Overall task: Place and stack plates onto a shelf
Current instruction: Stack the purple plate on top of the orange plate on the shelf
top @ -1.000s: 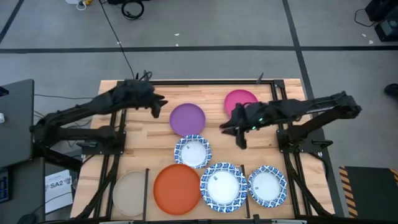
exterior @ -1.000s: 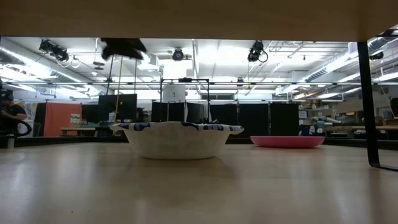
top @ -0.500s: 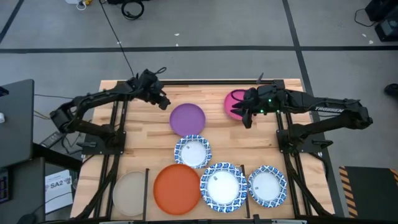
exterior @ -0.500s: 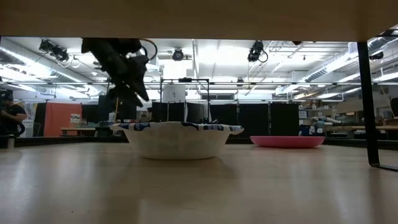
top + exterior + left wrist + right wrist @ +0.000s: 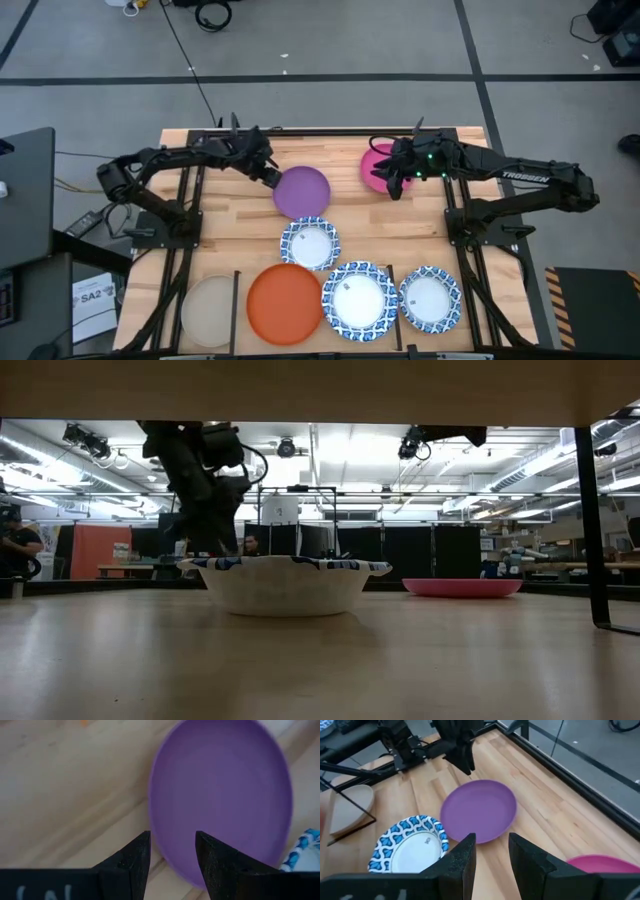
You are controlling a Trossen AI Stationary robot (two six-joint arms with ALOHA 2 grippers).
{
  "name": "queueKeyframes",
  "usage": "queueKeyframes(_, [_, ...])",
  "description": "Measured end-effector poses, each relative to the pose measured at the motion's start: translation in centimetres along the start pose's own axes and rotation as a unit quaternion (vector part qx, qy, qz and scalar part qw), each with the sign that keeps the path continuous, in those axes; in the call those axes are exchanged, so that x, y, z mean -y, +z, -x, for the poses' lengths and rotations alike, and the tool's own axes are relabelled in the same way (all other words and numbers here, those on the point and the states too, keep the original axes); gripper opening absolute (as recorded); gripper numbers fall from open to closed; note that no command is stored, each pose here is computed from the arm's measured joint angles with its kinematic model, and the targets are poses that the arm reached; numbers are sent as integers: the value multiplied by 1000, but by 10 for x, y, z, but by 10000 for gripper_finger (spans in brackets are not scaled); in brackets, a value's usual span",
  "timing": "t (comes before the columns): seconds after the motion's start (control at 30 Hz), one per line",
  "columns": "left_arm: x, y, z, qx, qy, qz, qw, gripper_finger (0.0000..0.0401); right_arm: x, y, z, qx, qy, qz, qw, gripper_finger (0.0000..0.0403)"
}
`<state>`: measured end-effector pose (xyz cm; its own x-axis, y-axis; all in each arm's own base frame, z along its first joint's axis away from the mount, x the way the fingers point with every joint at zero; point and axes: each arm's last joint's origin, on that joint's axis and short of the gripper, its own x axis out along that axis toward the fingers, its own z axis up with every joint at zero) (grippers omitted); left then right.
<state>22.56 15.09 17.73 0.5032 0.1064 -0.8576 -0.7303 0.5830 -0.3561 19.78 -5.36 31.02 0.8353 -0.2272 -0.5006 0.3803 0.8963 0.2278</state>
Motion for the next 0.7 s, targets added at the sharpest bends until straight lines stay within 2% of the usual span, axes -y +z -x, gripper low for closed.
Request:
queueKeyframes(0.23, [8, -10, -15, -30, 34, 28, 999, 162, 0, 1, 0, -1, 12, -1, 1000, 121])
queueKeyframes(0.5, [13, -21, -39, -72, 49, 31, 996, 162, 0, 1, 0, -1, 12, 2, 1000, 121])
queueKeyframes(0.7, [14, -24, -44, -83, 52, 35, 995, 162, 0, 1, 0, 0, 12, 3, 1000, 121])
